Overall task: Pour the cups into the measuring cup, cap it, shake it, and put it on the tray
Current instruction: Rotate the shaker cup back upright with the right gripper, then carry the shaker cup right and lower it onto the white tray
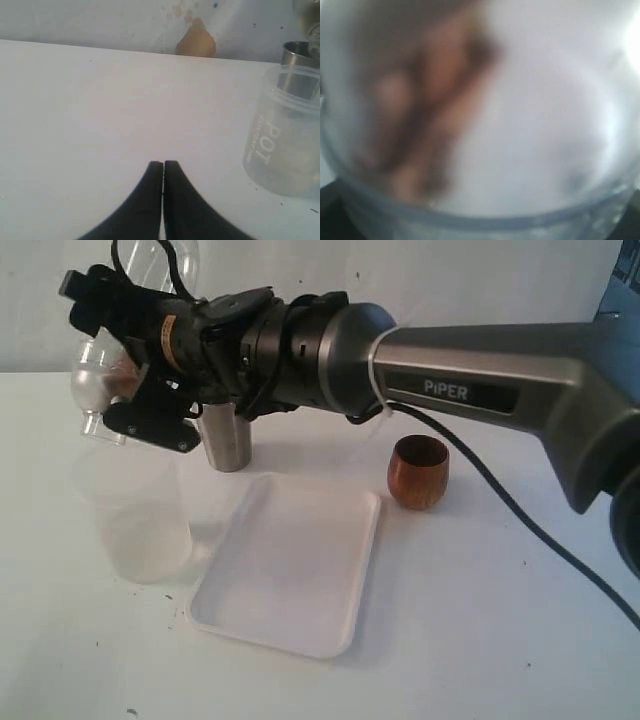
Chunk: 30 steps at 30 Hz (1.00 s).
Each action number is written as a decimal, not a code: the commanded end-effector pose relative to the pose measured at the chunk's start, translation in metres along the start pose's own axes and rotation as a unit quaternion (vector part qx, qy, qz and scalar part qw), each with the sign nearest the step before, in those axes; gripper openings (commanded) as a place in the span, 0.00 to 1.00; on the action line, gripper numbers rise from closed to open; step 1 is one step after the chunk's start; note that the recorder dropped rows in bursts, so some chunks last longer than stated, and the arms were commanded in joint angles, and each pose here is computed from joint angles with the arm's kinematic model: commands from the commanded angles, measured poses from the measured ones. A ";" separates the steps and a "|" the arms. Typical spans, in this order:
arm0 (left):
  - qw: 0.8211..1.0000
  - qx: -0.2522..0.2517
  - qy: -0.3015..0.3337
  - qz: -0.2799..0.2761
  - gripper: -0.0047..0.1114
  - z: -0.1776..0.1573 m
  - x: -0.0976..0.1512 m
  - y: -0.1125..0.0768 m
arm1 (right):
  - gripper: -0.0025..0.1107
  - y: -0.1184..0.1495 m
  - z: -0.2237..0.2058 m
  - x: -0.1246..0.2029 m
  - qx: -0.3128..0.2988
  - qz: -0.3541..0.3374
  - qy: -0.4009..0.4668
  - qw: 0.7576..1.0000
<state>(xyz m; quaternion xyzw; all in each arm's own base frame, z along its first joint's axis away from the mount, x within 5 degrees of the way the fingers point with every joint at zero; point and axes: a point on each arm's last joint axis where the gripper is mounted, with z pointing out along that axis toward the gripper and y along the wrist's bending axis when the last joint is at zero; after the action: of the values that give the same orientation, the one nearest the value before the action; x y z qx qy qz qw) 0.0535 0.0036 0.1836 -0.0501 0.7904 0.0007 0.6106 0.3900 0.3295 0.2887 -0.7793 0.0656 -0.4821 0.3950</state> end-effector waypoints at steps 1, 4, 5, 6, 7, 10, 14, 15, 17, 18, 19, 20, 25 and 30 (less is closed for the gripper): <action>1.000 0.002 -0.004 0.001 0.05 0.000 0.001 0.000 | 0.02 -0.004 -0.002 -0.002 0.001 -0.022 0.003 1.000; 1.000 0.002 -0.004 0.001 0.05 0.000 0.001 0.000 | 0.02 -0.005 -0.002 -0.002 0.001 -0.028 0.004 1.000; 1.000 0.002 -0.004 0.001 0.05 0.000 0.001 0.000 | 0.02 -0.005 -0.002 -0.002 0.001 -0.028 0.004 1.000; 1.000 0.002 -0.004 0.001 0.05 0.000 0.001 0.000 | 0.02 -0.005 -0.002 -0.002 0.001 -0.028 0.004 1.000; 1.000 0.002 -0.004 0.001 0.05 0.000 0.001 0.000 | 0.02 -0.005 -0.002 -0.002 0.001 -0.028 0.004 1.000; 1.000 0.002 -0.004 0.001 0.05 0.000 0.001 0.000 | 0.02 -0.003 -0.002 0.001 -0.011 -0.028 0.020 0.999; 1.000 0.002 -0.004 0.001 0.05 0.000 0.001 0.000 | 0.02 -0.003 -0.002 0.001 -0.011 -0.028 0.021 0.999; 1.000 0.002 -0.004 0.001 0.05 0.000 0.001 0.000 | 0.02 -0.003 -0.002 0.001 -0.011 -0.014 0.021 1.000; 1.000 0.002 -0.004 0.001 0.05 0.000 0.001 0.000 | 0.02 -0.003 -0.002 0.001 -0.009 0.075 0.022 0.997; 1.000 0.002 -0.004 0.001 0.05 0.000 0.001 0.000 | 0.02 -0.003 -0.002 0.001 -0.008 0.148 0.023 0.989; 1.000 0.002 -0.004 0.001 0.05 0.000 0.001 0.000 | 0.02 -0.003 -0.002 0.000 -0.006 0.198 0.022 0.980; 1.000 0.002 -0.004 0.001 0.05 0.000 0.001 0.000 | 0.02 -0.003 -0.002 0.000 -0.004 0.263 0.021 0.965; 1.000 0.002 -0.004 0.001 0.05 0.000 0.001 0.000 | 0.02 0.001 -0.003 0.006 0.008 0.629 0.062 0.775; 1.000 0.002 -0.004 0.001 0.05 0.000 0.001 0.000 | 0.02 -0.003 -0.002 0.001 0.012 0.805 0.025 0.592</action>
<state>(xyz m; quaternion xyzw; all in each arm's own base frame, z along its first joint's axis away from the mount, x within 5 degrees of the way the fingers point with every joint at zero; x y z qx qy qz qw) 0.0535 0.0036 0.1836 -0.0501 0.7904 0.0007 0.6106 0.3910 0.3276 0.2880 -0.4608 0.6257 -0.0775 0.6246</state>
